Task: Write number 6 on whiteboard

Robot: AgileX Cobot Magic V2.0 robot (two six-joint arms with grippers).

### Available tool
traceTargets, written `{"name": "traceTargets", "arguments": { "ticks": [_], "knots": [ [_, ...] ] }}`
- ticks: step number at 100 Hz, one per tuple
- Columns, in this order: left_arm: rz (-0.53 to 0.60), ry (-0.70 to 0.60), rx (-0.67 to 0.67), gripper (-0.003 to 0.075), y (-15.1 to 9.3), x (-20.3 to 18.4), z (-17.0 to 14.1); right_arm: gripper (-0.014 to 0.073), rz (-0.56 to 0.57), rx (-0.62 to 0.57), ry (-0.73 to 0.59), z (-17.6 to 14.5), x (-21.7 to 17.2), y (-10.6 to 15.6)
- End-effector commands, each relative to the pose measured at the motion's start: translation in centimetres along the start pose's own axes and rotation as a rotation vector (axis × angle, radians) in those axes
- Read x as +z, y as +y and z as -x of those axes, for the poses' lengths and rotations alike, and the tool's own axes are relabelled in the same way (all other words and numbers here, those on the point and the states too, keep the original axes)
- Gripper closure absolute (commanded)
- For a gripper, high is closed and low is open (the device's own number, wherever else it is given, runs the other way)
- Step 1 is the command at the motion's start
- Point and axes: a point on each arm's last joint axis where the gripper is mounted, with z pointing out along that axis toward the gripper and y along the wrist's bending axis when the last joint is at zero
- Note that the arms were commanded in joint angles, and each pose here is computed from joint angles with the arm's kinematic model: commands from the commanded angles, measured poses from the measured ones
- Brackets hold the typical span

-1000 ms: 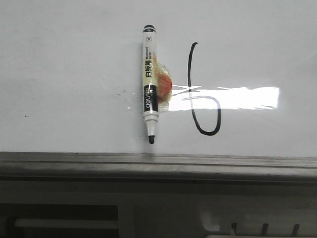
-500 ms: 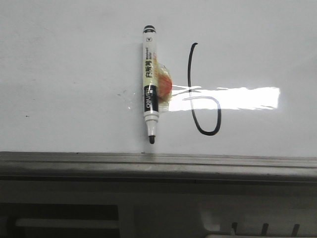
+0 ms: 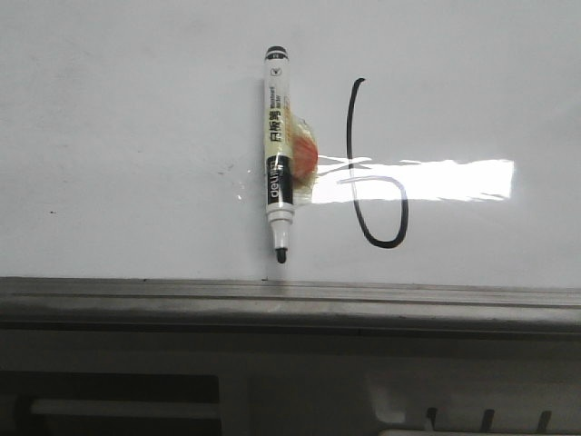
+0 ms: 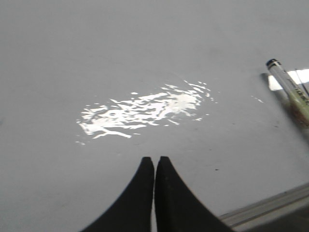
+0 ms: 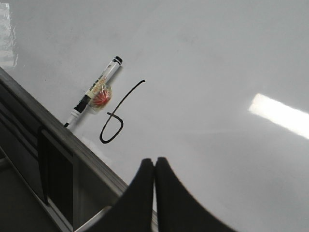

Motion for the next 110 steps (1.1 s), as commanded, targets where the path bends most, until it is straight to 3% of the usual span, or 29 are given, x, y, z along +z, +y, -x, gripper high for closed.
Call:
{"name": "traceTargets", "arguments": {
  "ticks": [1, 21, 30, 110],
  "knots": [
    [0.084, 0.003, -0.012, 0.0739, 0.4, -0.3, -0.7, 0.0638, -0.02, -0.005, -0.084, 1.1, -0.3, -0.2],
    [0.134, 0.249, -0.097, 0.0739, 0.3, -0.4, -3.5, 0.0638, -0.02, -0.005, -0.082, 1.1, -0.3, -0.2],
    [0.147, 0.254, -0.143, 0.0739, 0.3, -0.5, -3.5, 0.0638, -0.02, -0.005, -0.082, 1.1, -0.3, -0.2],
    [0.141, 0.253, -0.142, 0.0739, 0.3, -0.5, -3.5, 0.0638, -0.02, -0.005, -0.082, 1.1, -0.3, -0.2]
  ]
}}
